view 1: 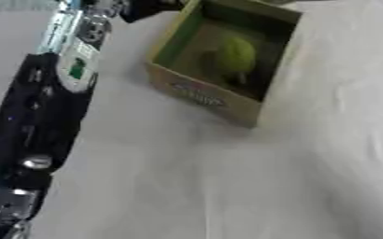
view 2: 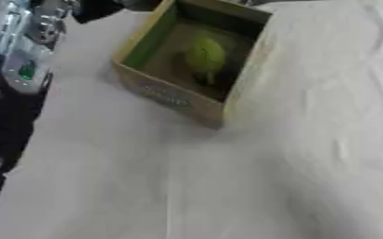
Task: Pick up objects on the table and place them in the box.
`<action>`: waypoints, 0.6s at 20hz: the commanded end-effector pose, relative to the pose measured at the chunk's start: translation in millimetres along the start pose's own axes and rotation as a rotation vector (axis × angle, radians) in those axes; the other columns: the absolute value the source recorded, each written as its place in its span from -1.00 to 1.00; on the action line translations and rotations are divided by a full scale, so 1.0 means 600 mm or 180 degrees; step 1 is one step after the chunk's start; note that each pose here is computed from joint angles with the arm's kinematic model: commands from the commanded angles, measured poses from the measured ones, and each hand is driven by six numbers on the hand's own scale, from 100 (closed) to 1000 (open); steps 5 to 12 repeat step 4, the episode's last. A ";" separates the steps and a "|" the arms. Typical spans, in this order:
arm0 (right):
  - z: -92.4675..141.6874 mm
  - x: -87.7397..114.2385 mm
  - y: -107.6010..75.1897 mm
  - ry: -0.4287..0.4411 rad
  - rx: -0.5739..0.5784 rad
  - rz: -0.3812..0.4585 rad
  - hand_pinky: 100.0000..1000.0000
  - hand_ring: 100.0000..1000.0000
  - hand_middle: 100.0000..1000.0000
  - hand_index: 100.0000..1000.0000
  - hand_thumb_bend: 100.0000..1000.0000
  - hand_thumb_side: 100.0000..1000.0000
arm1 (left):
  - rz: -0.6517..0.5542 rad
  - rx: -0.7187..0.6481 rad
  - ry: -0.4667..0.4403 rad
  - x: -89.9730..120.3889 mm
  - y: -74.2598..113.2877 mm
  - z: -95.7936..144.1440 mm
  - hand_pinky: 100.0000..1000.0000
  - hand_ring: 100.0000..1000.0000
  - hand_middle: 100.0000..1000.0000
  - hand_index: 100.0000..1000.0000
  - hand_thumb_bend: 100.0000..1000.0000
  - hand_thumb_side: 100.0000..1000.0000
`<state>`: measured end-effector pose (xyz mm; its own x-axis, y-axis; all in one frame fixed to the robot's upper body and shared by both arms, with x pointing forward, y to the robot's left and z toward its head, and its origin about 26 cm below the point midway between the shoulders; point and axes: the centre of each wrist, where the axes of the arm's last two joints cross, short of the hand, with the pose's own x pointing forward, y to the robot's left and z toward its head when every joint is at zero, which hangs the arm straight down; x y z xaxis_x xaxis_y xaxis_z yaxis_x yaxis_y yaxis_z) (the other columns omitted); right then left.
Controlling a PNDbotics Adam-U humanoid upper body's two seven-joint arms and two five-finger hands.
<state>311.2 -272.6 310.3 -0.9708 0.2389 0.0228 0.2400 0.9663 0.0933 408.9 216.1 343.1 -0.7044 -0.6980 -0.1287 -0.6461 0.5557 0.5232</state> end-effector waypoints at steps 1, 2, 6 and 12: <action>-0.015 0.009 -0.012 -0.0127 0.0065 0.0115 0.64 0.51 -0.01 0.39 -1.00 -0.05 | -0.0106 0.0435 0.0082 -0.027 0.091 0.008 0.26 0.41 0.33 0.59 -1.00 -1.00; -0.014 0.009 -0.015 -0.0122 0.0073 0.0144 0.64 0.51 -0.01 0.39 -1.00 -0.05 | -0.0136 0.0533 0.0163 -0.036 0.110 0.021 0.26 0.41 0.34 0.59 -1.00 -1.00; -0.013 0.009 -0.019 -0.0117 0.0093 0.0192 0.64 0.51 -0.01 0.39 -1.00 -0.05 | -0.0194 0.0682 0.0294 -0.046 0.143 0.047 0.26 0.41 0.34 0.59 -1.00 -1.00; -0.013 0.009 -0.019 -0.0117 0.0093 0.0192 0.64 0.51 -0.01 0.39 -1.00 -0.05 | -0.0194 0.0682 0.0294 -0.046 0.143 0.047 0.26 0.41 0.34 0.59 -1.00 -1.00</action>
